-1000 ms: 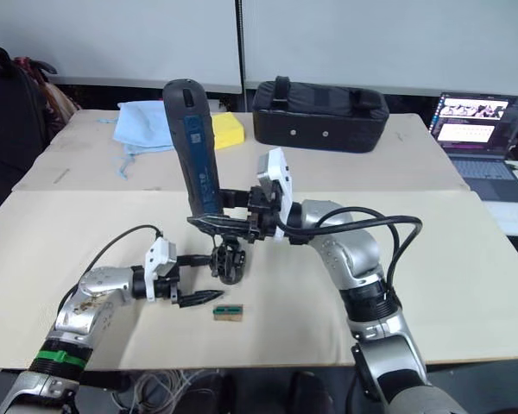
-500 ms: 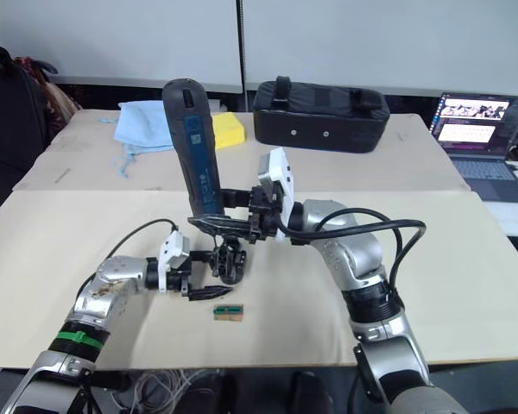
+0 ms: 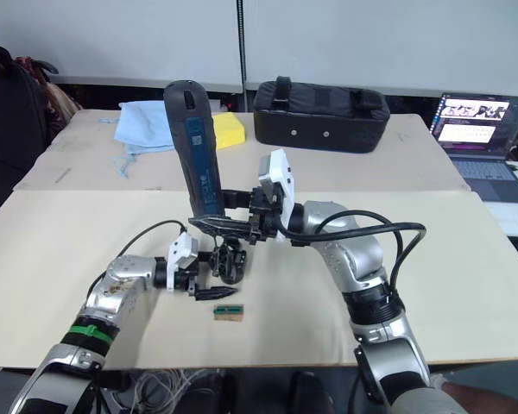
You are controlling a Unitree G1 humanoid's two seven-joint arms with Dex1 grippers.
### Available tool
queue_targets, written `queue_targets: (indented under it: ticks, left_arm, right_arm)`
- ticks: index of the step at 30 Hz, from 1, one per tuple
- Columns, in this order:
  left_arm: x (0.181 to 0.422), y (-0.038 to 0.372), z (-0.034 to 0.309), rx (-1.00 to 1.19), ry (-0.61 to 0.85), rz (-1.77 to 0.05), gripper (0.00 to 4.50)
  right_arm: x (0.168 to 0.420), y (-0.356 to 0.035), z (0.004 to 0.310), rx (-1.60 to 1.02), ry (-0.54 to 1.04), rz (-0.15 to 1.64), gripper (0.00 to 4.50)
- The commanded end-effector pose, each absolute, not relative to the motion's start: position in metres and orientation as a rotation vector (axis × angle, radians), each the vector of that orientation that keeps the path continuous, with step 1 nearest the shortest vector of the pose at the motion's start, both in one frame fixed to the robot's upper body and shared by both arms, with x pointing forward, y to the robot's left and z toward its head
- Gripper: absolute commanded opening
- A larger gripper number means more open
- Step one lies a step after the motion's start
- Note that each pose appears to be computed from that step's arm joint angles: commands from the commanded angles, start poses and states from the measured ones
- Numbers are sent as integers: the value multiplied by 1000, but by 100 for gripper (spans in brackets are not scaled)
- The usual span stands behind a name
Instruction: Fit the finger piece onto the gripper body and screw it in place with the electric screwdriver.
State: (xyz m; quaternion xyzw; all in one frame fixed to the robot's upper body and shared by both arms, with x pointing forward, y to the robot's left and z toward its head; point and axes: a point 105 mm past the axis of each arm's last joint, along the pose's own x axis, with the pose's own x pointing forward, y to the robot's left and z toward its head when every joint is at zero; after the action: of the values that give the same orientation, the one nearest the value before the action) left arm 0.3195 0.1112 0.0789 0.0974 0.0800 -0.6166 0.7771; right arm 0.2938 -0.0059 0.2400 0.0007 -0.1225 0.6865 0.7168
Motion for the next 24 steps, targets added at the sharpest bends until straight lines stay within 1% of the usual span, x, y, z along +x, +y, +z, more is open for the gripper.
queue_targets:
  ticks: [1,4,7,9,10,12,24]
  left_arm:
    - [321,109,83,230,149,-1344,450]
    - [321,111,81,230,157,-1345,450]
    - [321,113,77,242,167,-1342,367]
    - [321,113,75,253,174,-1344,274]
    - [320,113,74,254,177,-1347,237]
    - [319,112,71,256,181,-1354,232]
    - [318,110,66,261,180,-1353,232]
  right_arm:
    - [284,-7,256,-22,-356,1534,192]
    - [284,-7,256,-22,-353,1536,192]
    - [285,-7,255,-22,-351,1535,192]
    - [285,-7,255,-23,-350,1534,192]
    - [285,-6,255,-24,-350,1534,192]
    - [285,-6,255,-25,-350,1532,192]
    - [287,-5,252,-42,-326,1525,192]
